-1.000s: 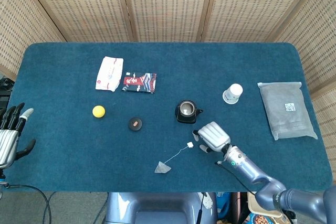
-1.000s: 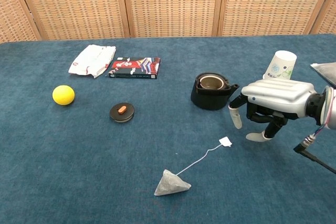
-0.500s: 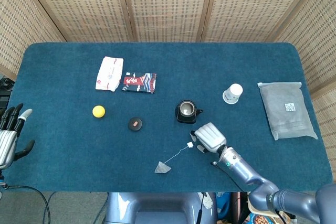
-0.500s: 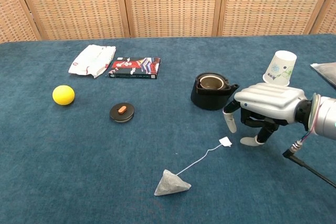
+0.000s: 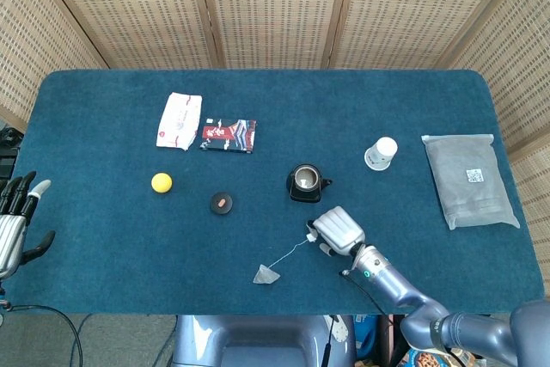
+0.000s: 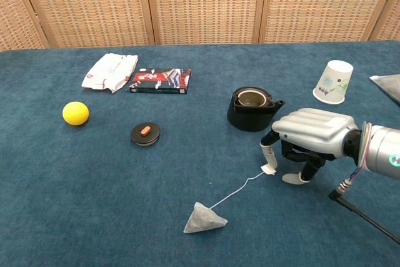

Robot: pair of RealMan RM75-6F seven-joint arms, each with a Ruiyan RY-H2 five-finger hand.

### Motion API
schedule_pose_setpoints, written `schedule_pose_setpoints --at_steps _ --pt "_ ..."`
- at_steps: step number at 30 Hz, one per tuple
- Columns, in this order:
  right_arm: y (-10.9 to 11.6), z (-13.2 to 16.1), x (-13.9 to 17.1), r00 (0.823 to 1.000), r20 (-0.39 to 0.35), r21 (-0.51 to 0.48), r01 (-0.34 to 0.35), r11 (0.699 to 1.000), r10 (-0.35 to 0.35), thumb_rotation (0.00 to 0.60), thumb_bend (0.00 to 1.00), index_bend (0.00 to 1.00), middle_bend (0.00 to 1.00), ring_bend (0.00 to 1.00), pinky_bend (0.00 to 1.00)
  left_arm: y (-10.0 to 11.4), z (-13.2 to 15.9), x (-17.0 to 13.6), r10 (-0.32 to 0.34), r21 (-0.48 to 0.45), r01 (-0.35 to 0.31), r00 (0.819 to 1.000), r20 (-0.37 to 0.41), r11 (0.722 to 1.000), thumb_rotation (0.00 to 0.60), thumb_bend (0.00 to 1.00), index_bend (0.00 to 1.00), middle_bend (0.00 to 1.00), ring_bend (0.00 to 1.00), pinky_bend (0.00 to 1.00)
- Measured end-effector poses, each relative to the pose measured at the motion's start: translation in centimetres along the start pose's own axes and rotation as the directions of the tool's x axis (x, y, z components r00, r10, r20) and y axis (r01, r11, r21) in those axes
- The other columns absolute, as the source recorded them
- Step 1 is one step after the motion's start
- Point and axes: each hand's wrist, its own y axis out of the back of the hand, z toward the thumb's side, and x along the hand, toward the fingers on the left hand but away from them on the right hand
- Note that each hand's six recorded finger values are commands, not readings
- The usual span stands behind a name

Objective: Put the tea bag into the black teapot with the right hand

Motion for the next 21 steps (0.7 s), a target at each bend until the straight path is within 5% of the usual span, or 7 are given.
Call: schedule_pose_setpoints --at_steps 21 --pt "0.0 0.4 -1.2 1.000 0.028 0.015 -0.010 1.000 0.010 0.600 0.46 0.55 1.00 0.94 0.95 -0.6 -0.9 -0.2 -0.006 -0.019 0.006 1.000 -0.015 1.000 0.600 0.34 0.10 0.02 0.00 0.00"
